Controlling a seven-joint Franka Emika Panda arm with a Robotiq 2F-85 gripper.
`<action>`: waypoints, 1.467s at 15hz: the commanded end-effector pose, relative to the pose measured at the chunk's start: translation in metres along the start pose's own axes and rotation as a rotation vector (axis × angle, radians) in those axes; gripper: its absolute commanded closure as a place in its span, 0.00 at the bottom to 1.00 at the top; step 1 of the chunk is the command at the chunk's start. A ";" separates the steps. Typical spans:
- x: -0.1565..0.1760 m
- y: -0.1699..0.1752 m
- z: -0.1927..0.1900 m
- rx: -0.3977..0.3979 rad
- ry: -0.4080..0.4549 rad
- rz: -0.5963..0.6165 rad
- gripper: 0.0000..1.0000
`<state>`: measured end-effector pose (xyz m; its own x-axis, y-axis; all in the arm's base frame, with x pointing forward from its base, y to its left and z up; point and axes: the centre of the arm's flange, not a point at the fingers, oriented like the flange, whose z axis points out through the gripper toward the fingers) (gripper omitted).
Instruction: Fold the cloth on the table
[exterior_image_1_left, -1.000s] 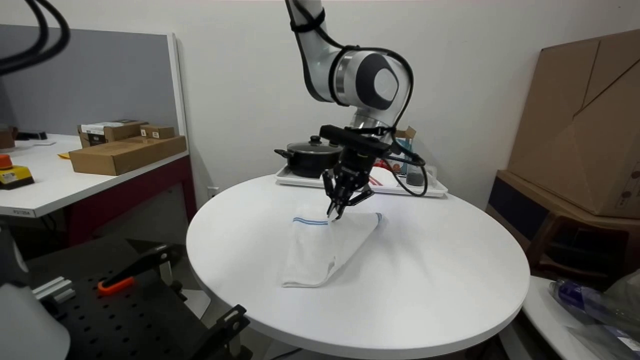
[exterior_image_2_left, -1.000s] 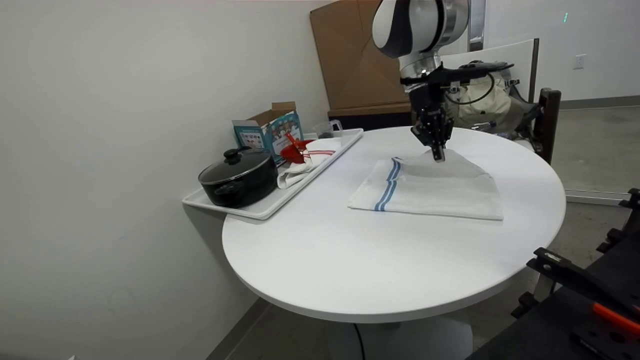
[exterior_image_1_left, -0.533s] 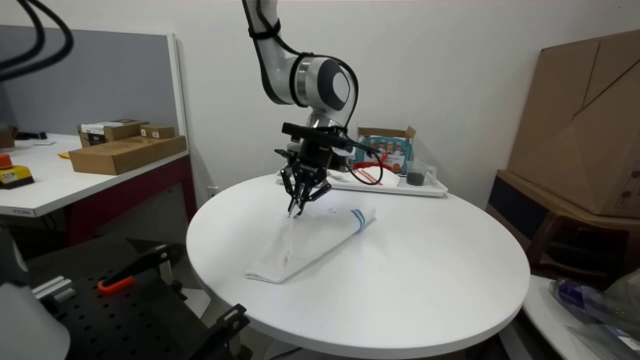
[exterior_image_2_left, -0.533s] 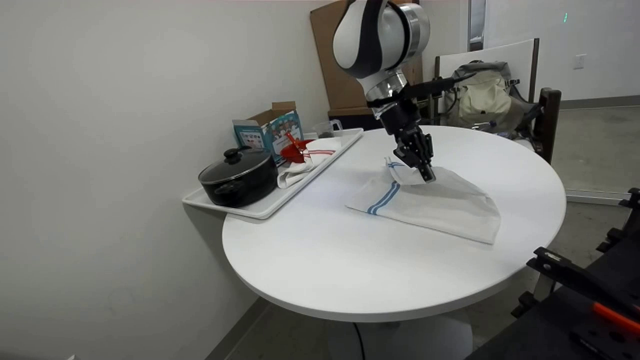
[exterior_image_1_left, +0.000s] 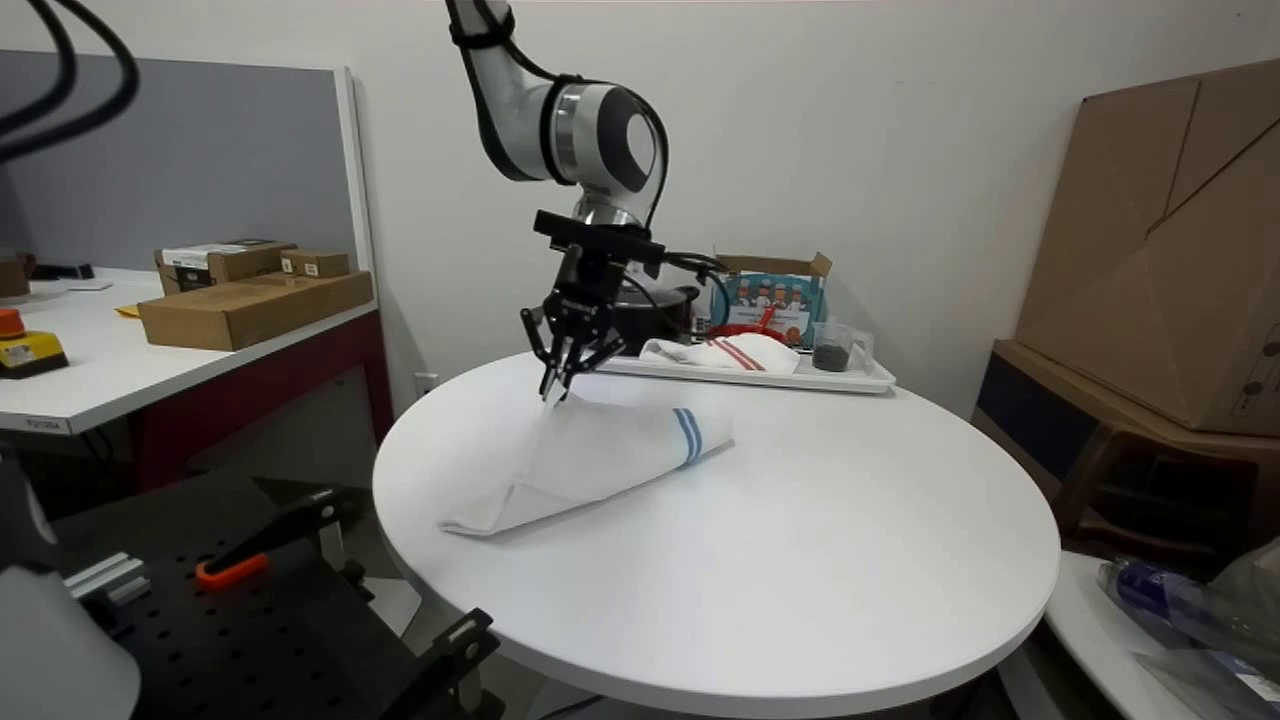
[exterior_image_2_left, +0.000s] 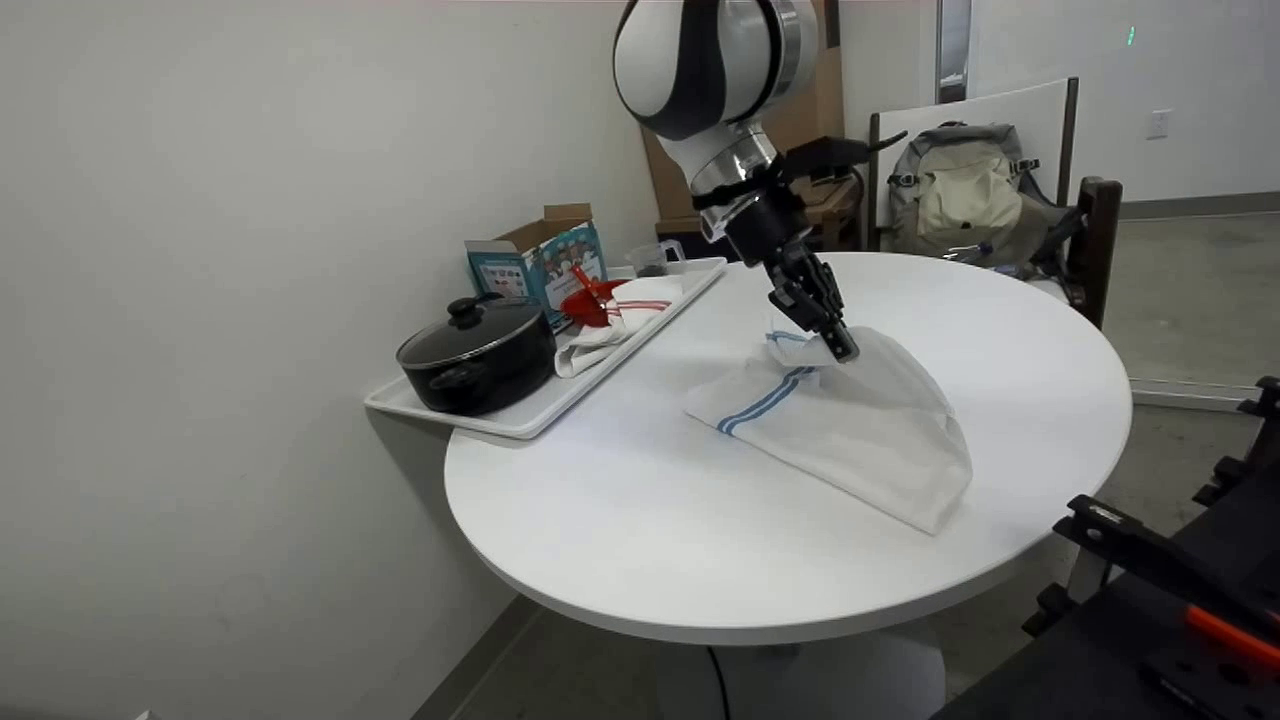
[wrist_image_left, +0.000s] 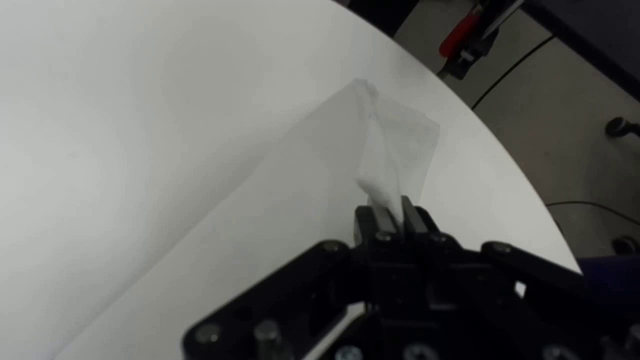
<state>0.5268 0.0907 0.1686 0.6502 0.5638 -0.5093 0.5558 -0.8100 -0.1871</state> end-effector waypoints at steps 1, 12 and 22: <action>-0.017 -0.055 0.061 -0.057 -0.156 -0.110 0.94; -0.010 -0.057 0.143 -0.371 -0.652 -0.288 0.20; -0.010 -0.040 0.113 -0.497 -0.740 -0.325 0.00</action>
<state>0.4370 0.1013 0.0822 0.0639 0.3822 -0.9219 0.9076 -0.4064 -0.1056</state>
